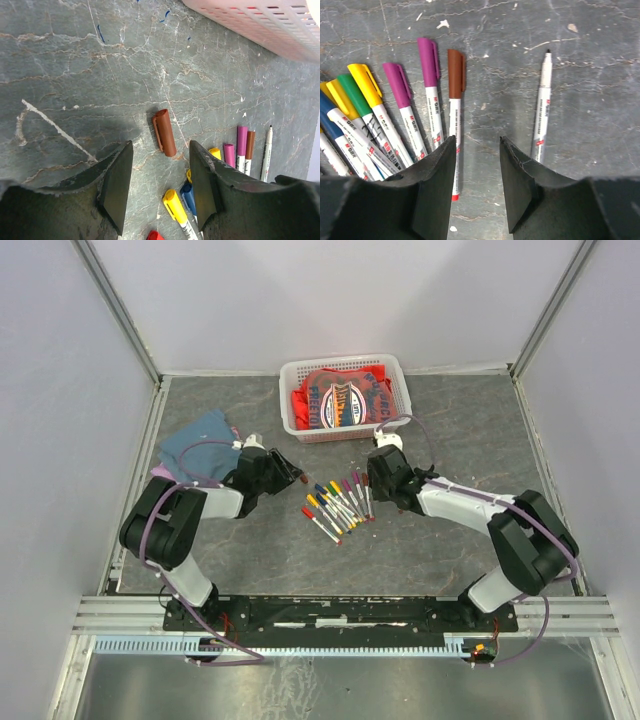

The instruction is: Open the pen caps

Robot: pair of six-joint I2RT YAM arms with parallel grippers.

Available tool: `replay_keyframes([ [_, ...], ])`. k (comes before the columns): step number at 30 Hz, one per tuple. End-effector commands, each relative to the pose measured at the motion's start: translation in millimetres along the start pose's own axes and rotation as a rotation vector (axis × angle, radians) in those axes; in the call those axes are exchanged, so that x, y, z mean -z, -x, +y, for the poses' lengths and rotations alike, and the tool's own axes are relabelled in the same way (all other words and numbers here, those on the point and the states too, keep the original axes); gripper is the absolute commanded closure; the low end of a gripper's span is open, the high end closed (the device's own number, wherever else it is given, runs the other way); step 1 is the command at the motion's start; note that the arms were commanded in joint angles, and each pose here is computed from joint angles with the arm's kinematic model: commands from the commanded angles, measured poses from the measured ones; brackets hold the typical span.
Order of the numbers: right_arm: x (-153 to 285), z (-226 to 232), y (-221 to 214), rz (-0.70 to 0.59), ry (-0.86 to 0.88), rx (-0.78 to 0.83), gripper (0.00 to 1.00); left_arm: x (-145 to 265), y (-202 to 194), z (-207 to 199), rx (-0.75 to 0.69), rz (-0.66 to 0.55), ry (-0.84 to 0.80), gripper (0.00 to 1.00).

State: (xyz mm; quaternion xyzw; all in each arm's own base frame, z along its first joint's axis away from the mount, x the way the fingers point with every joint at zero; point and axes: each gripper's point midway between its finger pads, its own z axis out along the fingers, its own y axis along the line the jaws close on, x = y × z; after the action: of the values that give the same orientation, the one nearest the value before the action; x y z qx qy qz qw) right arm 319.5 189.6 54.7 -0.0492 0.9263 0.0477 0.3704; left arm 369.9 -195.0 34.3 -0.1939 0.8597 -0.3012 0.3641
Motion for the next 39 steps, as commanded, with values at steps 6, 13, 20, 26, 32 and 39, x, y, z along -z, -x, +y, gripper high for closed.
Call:
replay_keyframes([
  [6, -11, 29, 14, -0.015, 0.065, -0.008, 0.54, 11, 1, 0, -0.022, -0.011, -0.003, 0.44],
  [13, -19, 30, 7, 0.008, 0.06, 0.003, 0.55, 13, 2, -2, -0.024, -0.018, -0.01, 0.44],
  [20, -25, 29, -3, 0.039, 0.049, 0.019, 0.58, 15, 3, -4, -0.017, -0.027, -0.021, 0.44],
  [26, -28, 25, -14, 0.068, 0.028, 0.042, 0.66, 17, 8, -9, -0.014, -0.042, -0.037, 0.44],
  [32, -28, 21, -24, 0.103, 0.011, 0.065, 0.85, 22, 15, -20, -0.017, -0.054, -0.067, 0.43],
  [39, -16, 25, -10, 0.046, 0.044, 0.043, 0.99, 36, 19, -47, -0.011, -0.044, -0.175, 0.4],
])
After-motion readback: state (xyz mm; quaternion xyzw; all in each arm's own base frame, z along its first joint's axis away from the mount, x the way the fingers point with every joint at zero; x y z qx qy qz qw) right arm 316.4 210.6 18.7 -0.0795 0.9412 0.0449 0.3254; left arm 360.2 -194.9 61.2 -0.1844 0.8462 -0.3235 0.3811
